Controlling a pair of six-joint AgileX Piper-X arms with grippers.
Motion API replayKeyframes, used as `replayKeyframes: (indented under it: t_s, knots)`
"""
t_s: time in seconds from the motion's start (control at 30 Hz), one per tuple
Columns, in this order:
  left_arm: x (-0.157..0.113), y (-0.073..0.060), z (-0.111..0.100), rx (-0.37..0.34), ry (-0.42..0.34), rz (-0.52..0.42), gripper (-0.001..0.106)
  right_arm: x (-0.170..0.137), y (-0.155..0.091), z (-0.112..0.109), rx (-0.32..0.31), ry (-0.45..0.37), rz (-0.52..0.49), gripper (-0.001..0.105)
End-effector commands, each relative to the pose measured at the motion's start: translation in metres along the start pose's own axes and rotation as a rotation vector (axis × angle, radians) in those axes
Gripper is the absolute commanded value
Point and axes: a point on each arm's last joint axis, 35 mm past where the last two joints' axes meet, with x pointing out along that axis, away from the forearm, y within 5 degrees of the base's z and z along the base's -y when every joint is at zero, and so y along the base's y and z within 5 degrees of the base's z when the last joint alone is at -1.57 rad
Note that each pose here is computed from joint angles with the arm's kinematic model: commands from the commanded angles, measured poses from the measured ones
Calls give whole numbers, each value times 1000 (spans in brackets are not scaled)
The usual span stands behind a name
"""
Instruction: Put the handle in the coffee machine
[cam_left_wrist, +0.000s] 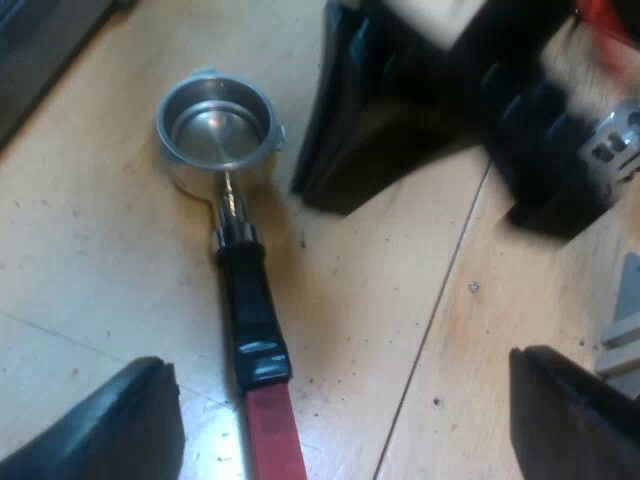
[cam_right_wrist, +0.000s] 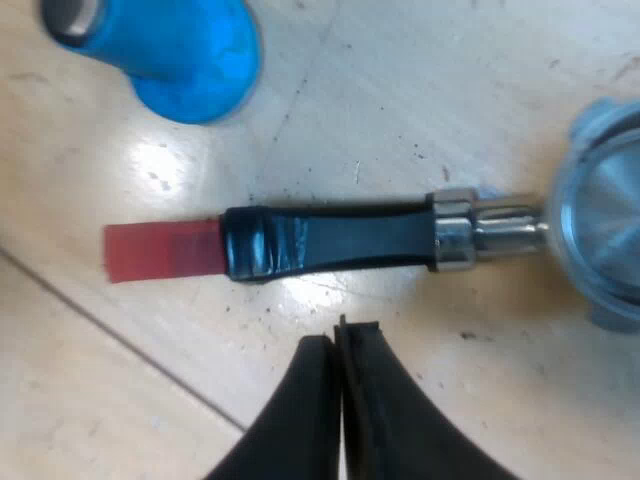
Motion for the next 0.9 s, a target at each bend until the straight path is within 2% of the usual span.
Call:
replayKeyframes:
  t_s: [0.03, 0.13, 0.17, 0.2, 0.37, 0.43, 0.57, 0.7, 0.9]
  knots:
    - [-3, -2, 5, 56, -36, -2, 76, -18, -10, -1, 14, 0, -13, 19]
    - [-3, -1, 8, 79, -62, 7, 81, -25, -29, -3, 67, 39, -53, 49]
    - [-3, -1, 9, 83, -66, 8, 81, -25, -32, -3, 70, 53, -47, 54]
    - [-3, 0, 10, 88, -72, 10, 81, -25, -38, -2, 62, 61, -41, 59]
    - [-3, 0, 12, 103, -87, 16, 81, -27, -56, 2, 34, 58, -30, 65]
    - [-3, 0, 12, 105, -90, 17, 81, -27, -65, 4, 15, 51, -22, 76]
    - [-4, 1, 14, 117, -102, 21, 81, -25, -77, 7, 24, 43, -26, 78]
    - [-2, -2, 15, 136, -96, 3, 81, -12, -85, 11, -56, 63, -12, 78]
    - [3, -8, 14, 161, -52, 2, 81, 9, -90, 24, -133, 112, -20, 78]
